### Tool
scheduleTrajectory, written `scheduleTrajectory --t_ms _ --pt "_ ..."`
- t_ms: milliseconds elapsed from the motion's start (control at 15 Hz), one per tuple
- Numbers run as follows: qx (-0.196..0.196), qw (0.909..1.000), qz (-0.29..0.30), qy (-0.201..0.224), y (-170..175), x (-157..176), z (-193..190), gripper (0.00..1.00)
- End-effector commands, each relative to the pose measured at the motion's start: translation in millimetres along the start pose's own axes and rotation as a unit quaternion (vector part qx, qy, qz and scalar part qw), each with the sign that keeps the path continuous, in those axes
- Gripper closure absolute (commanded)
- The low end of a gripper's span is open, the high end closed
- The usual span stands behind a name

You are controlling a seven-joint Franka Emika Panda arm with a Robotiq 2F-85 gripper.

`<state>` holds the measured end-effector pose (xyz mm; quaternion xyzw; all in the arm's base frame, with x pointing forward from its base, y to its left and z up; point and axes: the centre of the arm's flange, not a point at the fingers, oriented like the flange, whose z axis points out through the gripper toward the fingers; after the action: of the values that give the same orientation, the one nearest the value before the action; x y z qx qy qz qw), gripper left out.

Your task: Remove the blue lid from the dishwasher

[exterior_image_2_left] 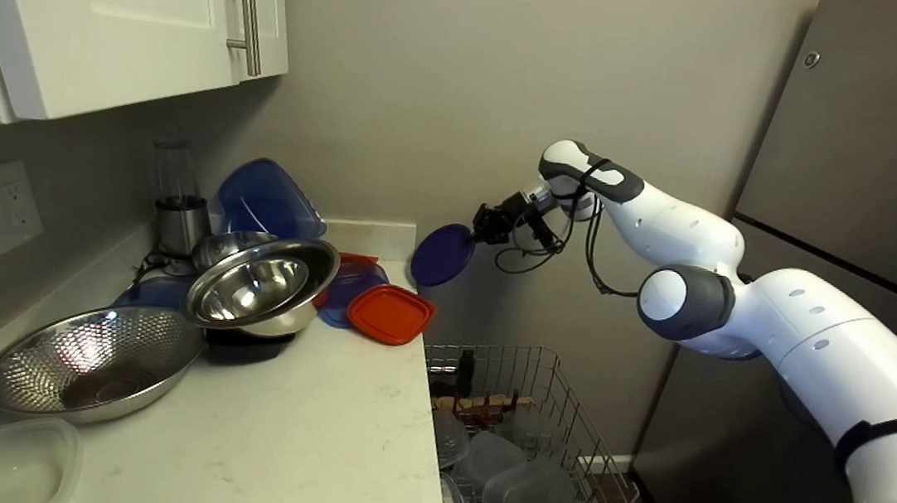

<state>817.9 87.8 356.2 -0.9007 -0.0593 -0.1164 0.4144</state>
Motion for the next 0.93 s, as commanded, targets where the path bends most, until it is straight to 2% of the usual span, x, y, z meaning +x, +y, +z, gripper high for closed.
scheduleTrajectory --t_ms 0,267,867 --pt "0.053 0.9982 -0.024 -0.014 0 3 7 0.97" --pt "0.077 0.9957 -0.045 -0.025 -3 0 13 0.97" --pt "0.167 0.9783 -0.103 -0.066 3 -4 83 0.97"
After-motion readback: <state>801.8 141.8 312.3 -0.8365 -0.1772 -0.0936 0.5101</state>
